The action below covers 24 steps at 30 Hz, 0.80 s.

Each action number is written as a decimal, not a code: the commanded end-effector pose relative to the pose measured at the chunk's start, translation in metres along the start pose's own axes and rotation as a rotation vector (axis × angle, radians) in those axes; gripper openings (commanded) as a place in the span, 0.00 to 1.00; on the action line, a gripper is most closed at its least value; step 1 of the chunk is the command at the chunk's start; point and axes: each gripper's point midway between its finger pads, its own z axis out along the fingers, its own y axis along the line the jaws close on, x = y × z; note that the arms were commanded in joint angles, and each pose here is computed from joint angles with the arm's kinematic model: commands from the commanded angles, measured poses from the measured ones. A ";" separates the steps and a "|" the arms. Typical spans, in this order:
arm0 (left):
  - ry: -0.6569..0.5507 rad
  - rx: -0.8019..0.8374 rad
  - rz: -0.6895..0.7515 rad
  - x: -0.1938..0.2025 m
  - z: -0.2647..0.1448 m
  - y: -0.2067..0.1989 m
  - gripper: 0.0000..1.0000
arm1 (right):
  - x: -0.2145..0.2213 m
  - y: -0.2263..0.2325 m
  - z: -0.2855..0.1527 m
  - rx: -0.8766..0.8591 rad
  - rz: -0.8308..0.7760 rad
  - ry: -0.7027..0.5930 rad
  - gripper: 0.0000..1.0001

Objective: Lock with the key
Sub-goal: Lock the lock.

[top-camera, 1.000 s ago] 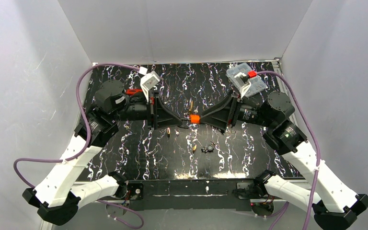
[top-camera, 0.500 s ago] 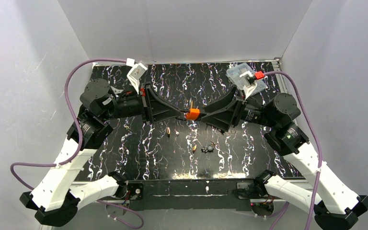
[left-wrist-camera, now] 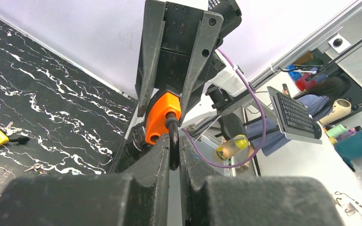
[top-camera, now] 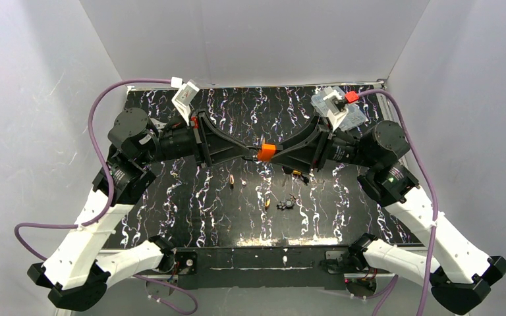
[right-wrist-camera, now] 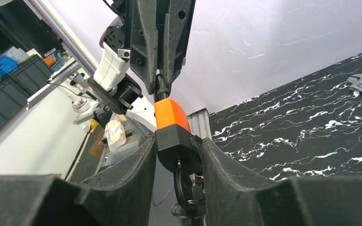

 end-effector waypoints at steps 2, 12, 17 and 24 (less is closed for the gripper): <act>-0.073 0.034 0.061 -0.019 -0.004 -0.017 0.00 | -0.016 0.023 0.002 -0.060 -0.056 -0.036 0.43; -0.049 -0.018 0.068 -0.012 -0.001 -0.002 0.00 | -0.017 0.027 0.002 -0.050 -0.044 -0.036 0.01; 0.056 -0.081 0.075 0.005 -0.007 0.009 0.03 | -0.018 0.030 -0.003 -0.034 -0.014 -0.045 0.01; 0.108 -0.074 0.077 0.016 -0.011 0.008 0.17 | -0.014 0.033 -0.011 -0.021 0.006 -0.059 0.01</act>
